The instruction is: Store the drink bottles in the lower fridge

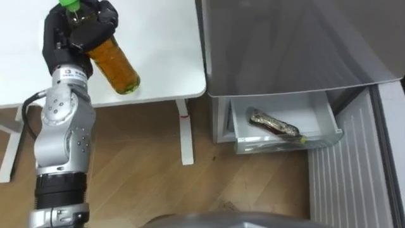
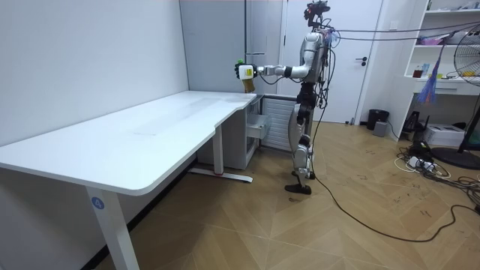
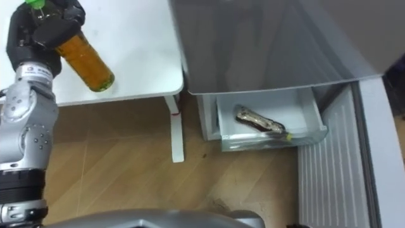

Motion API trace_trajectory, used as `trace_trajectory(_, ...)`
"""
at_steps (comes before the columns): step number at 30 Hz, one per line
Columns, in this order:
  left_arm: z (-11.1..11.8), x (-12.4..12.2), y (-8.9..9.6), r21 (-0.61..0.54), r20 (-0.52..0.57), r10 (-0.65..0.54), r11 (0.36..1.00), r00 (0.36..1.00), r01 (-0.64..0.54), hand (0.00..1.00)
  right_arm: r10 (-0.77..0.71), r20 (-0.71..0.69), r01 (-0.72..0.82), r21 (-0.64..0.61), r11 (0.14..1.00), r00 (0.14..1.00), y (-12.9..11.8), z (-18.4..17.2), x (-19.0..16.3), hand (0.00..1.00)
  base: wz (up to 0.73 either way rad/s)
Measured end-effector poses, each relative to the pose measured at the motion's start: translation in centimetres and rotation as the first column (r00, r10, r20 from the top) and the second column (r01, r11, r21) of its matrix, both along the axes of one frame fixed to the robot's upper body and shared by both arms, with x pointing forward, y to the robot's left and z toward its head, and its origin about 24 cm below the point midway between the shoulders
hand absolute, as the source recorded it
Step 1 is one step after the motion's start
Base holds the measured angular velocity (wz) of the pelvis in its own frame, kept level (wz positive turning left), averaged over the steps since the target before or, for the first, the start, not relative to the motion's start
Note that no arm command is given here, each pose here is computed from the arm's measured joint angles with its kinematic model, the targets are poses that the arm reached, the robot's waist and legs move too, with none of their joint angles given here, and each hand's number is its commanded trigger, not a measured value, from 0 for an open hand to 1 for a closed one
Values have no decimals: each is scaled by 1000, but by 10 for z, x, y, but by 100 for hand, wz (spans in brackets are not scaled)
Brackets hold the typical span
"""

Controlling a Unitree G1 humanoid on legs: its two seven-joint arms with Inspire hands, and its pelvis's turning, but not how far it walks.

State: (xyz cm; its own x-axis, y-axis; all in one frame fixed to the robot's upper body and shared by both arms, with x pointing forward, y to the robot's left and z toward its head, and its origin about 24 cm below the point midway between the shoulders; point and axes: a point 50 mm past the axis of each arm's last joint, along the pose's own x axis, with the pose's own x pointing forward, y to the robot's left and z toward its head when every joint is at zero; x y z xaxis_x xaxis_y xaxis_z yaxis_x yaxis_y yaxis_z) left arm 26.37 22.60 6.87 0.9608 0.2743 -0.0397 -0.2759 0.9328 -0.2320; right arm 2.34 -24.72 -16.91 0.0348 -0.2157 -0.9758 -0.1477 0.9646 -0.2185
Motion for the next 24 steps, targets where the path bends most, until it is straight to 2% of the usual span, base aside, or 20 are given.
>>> trace_trajectory(7,-9,-14,-10,-69,-13,-24,997,1000,23,100,13,-6,-13,4,1000,1000,2,0,1,0,3)
trace_trajectory(13,-22,-28,-21,-147,-43,-91,986,995,84,100,28,32,-28,-6,1000,999,1,1,17,0,7)
trace_trajectory(18,-29,-32,-40,-186,-42,-224,959,974,212,100,27,60,-26,-12,1000,998,4,1,27,0,14)
trace_trajectory(24,-34,-36,-50,-191,-51,-289,942,956,274,100,58,106,-56,-14,998,993,4,4,47,0,7)
